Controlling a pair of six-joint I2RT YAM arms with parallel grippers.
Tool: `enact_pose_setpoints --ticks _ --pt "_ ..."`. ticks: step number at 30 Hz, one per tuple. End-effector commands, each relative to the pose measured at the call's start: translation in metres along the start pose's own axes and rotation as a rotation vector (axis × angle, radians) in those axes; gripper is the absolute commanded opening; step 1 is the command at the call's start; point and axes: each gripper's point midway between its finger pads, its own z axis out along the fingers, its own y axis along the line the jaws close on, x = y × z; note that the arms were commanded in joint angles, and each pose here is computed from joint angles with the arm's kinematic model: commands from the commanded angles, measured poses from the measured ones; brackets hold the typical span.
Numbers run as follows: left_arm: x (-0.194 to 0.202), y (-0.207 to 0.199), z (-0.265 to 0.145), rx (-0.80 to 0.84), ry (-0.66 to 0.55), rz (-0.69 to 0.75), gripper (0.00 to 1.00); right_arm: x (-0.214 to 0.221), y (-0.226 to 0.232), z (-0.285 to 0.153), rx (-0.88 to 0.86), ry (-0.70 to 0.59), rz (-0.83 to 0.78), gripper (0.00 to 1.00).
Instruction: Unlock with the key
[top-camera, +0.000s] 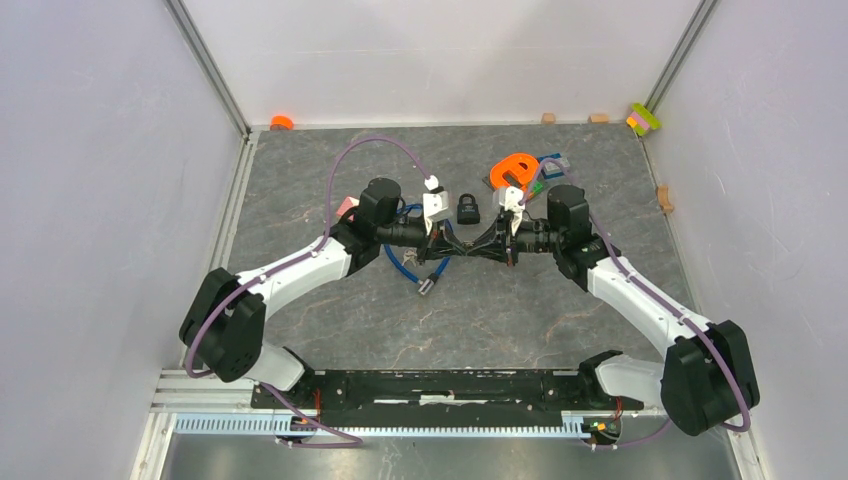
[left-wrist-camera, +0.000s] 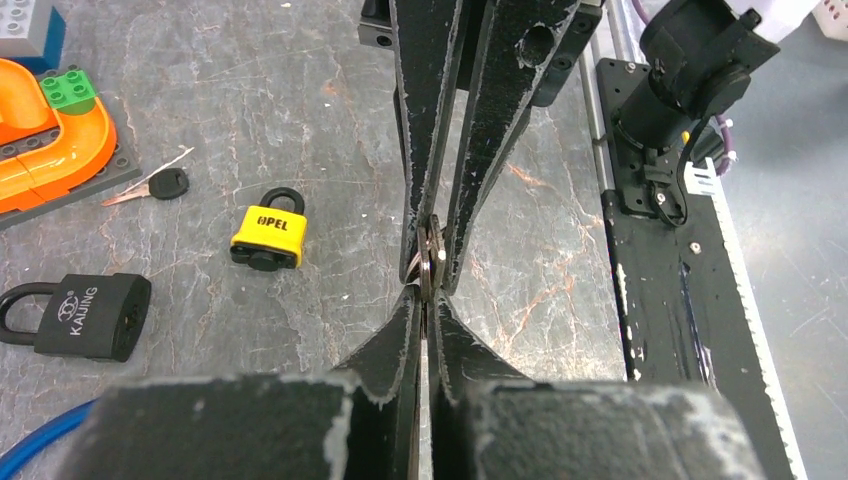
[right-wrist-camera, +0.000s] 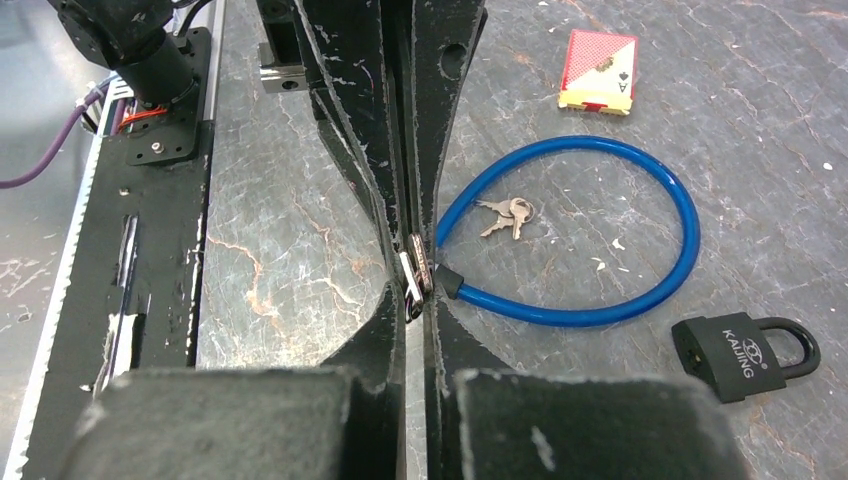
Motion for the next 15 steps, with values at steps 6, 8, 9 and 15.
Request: enact_pose_setpoints --ticks 6,8,9,15 --pt "-0.0038 -0.0267 -0.0042 0.138 -0.006 0.101 0.12 -0.0086 -0.0078 -0.0028 0.029 -0.01 -0.092 0.0" --pt "-0.0029 -0.0275 -0.0041 0.146 -0.005 0.106 0.17 -0.0075 -0.0076 -0.0026 0.03 -0.008 -0.091 0.0" --pt "-0.0027 -0.0276 -0.0041 0.146 -0.004 0.106 0.19 -0.007 -0.0078 -0.0026 0.03 -0.007 -0.09 0.0" --pt "-0.0013 -0.0278 -0.003 0.156 -0.003 0.104 0.25 -0.007 -0.0085 -0.0025 0.036 -0.009 -0.083 0.0"
